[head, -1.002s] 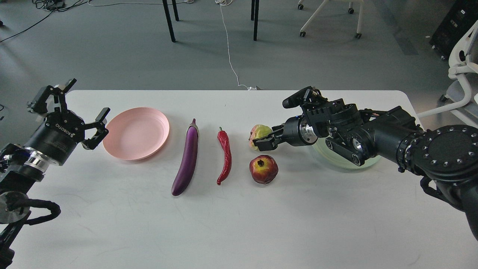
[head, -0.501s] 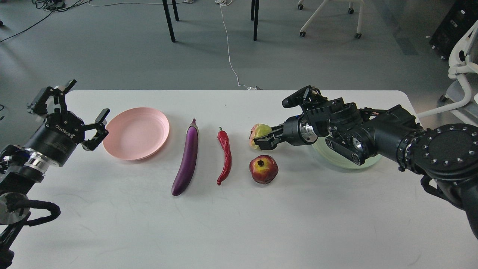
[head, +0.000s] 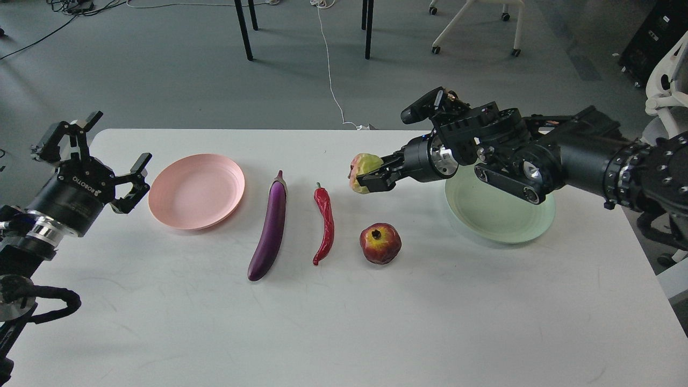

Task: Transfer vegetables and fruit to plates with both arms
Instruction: 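Carry the peach onto the green plate and release it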

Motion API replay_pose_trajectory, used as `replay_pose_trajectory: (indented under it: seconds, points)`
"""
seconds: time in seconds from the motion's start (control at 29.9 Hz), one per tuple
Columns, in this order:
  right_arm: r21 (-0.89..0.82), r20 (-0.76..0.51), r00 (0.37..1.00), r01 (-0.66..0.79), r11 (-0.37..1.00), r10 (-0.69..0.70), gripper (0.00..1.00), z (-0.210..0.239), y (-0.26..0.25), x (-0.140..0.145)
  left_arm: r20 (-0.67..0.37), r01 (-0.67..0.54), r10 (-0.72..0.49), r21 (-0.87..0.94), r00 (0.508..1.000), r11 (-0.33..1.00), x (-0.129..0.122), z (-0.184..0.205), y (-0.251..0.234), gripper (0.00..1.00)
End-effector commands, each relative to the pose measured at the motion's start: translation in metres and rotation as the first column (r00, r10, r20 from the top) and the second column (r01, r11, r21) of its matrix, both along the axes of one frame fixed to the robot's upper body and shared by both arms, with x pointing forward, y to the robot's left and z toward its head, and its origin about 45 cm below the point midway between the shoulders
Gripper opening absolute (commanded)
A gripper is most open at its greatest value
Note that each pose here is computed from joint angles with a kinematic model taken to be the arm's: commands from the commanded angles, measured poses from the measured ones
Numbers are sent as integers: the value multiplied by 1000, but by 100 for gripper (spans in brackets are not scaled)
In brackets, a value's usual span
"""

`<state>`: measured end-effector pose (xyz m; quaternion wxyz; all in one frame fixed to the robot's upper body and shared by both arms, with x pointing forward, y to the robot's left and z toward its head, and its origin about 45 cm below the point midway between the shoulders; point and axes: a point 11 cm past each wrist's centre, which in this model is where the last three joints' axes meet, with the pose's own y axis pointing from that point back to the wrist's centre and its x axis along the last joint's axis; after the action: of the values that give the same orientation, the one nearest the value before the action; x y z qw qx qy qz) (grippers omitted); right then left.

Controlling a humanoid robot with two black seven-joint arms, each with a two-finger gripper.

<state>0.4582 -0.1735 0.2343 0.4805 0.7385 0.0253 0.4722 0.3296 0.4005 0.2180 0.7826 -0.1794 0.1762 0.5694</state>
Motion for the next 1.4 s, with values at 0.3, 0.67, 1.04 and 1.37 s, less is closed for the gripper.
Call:
replay_pose_trajectory:
  seconds: [0.3, 0.67, 1.04, 1.37]
  points:
    - [-280, 29, 989, 147, 949, -145, 39, -6, -169, -16, 3, 8, -8, -1, 1000, 1000, 0, 1, -3, 100]
    - [-300, 50, 981, 194, 934, -188, 47, -37, -200, -24, 21, 26, -26, 1, 999, 1000, 0, 8, -8, 100]
    - [-291, 83, 983, 180, 940, -163, 95, -47, -192, -19, 8, 22, -22, 5, 1000, 1000, -4, 4, -5, 100]
    - [-18, 2, 998, 61, 998, -61, 98, 9, -100, -32, 13, 14, -14, 8, 1000, 1000, -6, 7, -1, 100]
